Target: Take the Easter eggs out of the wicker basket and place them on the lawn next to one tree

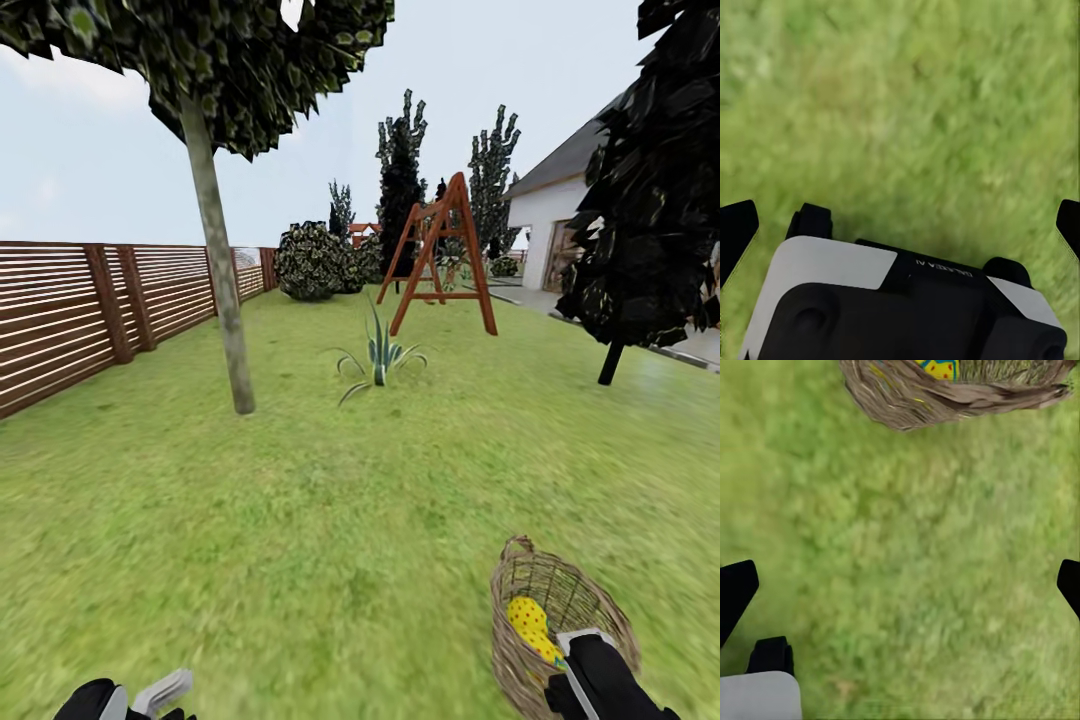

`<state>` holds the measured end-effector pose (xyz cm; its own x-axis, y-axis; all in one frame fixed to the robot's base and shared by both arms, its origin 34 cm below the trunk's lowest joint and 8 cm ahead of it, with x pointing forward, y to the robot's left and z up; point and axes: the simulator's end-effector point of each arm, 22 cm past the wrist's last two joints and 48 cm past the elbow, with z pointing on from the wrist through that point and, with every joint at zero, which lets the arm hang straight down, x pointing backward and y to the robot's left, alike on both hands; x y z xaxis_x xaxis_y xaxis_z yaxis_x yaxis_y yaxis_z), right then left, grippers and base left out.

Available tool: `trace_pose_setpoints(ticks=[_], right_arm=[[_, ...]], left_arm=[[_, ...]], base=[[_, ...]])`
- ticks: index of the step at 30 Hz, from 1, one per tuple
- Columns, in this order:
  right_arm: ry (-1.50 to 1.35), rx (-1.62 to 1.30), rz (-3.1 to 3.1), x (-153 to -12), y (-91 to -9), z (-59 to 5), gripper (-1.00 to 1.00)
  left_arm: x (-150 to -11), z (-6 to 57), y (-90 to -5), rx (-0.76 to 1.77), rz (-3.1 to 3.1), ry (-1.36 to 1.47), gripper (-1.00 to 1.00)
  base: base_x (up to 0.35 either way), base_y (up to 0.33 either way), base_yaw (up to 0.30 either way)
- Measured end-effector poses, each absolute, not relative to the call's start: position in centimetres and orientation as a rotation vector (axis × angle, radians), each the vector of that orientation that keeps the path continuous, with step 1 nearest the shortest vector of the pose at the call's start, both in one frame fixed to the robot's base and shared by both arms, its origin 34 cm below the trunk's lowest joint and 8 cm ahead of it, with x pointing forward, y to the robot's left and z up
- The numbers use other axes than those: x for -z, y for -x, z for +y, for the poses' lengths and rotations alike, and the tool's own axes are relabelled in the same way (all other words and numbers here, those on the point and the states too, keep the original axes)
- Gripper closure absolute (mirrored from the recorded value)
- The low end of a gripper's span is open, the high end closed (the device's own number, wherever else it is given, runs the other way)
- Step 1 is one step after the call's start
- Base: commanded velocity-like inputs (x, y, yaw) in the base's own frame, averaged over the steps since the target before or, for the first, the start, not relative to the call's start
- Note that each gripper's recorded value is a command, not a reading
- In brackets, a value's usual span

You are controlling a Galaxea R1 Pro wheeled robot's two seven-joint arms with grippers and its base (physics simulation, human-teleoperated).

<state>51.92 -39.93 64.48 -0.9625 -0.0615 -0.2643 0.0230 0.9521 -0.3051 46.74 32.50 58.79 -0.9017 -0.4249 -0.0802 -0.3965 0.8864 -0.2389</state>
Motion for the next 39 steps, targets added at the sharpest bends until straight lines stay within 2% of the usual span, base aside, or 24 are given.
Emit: trace_pose_setpoints(ticks=[39], right_arm=[[0.033, 0.447, 2.832, -64.45, -51.94, -39.72, -1.0]], left_arm=[[-58.77, 32.36, -46.75, 0.329, 2.925, 0.635, -1.0]], base=[[0.341, -0.004, 0.0]])
